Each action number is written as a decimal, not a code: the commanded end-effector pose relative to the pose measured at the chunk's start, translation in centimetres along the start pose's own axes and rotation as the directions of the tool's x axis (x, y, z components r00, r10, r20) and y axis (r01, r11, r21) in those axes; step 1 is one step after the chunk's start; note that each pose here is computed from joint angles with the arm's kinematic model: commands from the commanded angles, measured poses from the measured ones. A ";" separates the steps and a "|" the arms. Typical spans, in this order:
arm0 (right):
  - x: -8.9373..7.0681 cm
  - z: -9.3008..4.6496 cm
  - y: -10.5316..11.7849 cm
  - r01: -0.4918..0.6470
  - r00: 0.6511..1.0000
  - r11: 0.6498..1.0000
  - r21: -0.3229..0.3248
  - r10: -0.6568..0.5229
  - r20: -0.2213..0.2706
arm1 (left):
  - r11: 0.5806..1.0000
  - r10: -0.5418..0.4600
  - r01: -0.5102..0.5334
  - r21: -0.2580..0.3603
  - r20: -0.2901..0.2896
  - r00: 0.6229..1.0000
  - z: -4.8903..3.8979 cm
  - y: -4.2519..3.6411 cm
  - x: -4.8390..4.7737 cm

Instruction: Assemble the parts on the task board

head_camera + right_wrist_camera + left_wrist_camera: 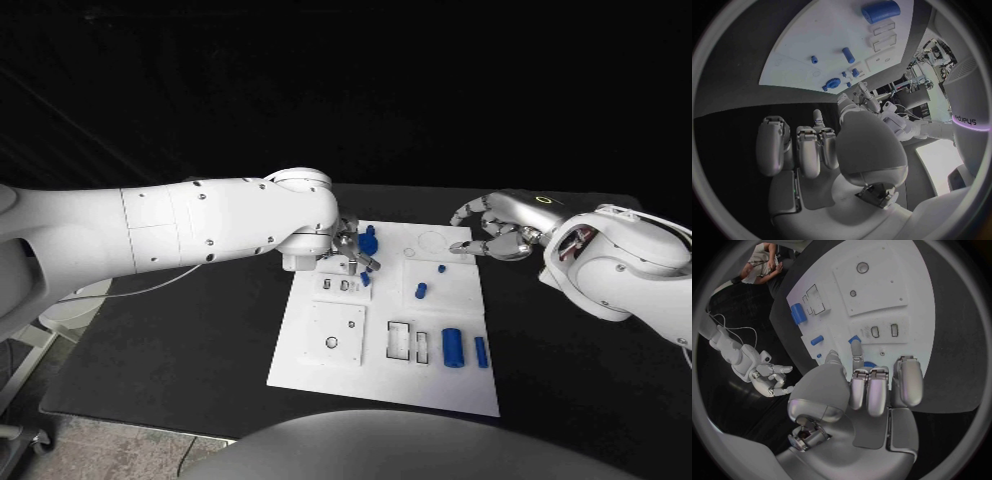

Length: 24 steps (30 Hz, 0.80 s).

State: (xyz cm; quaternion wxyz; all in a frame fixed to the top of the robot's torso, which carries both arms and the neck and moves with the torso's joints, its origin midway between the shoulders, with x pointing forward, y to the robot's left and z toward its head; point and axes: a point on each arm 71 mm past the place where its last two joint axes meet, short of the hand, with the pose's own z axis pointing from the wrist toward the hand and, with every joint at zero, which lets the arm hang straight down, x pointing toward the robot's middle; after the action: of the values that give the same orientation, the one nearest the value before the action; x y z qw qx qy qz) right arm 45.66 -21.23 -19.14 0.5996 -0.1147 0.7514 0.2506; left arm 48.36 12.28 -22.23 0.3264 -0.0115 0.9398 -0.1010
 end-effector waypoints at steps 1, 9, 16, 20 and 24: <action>0.2 0.0 0.0 -0.002 1.000 1.000 -0.009 0.002 -0.014 | 0.998 -0.001 0.001 -0.070 0.006 1.000 0.18 0.26 0.14; 0.3 0.1 0.0 -0.003 1.000 1.000 -0.008 0.003 -0.014 | 0.997 -0.011 0.011 -0.071 0.002 1.000 0.86 0.03 0.75; 0.3 0.0 -0.2 -0.004 1.000 1.000 -0.003 0.004 -0.019 | 0.997 -0.022 0.022 -0.074 0.002 1.000 1.36 0.01 1.15; 0.4 0.0 -0.2 -0.004 1.000 1.000 -0.002 0.004 -0.020 | 0.997 -0.027 0.027 -0.077 0.004 1.000 1.74 -0.03 1.36; 0.4 0.0 -0.2 -0.005 1.000 1.000 -0.003 0.005 -0.019 | 0.996 -0.029 0.029 -0.079 -0.001 1.000 2.11 -0.10 1.70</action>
State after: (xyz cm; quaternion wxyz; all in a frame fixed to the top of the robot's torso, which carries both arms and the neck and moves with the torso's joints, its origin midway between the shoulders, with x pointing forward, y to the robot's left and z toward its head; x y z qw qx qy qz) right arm 45.75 -21.39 -19.42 0.5966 -0.1122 0.7542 0.2505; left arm 48.27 11.36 -24.77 0.3190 -0.0264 0.9424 -0.0973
